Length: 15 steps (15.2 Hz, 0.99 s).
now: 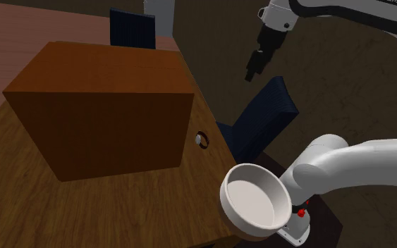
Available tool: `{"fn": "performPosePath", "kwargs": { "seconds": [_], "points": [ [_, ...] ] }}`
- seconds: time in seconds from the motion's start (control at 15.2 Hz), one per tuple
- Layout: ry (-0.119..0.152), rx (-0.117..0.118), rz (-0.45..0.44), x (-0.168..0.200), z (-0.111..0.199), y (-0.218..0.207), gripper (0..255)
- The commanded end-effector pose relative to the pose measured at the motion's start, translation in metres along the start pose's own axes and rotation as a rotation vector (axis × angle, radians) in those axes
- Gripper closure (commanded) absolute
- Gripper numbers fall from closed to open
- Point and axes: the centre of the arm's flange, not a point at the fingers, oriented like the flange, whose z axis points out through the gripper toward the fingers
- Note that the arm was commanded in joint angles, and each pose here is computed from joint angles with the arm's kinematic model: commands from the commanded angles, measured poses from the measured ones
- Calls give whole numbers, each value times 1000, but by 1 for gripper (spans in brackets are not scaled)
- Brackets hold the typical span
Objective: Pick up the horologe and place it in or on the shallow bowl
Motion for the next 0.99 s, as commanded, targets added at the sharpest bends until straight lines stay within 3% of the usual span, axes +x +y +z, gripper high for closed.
{"fn": "performPosePath", "kwargs": {
  "seconds": [0.0,0.92],
  "points": [
    [0,0,0,0,0,0,0],
    [-32,-20,97,8,100,-158,0]
  ]
}}
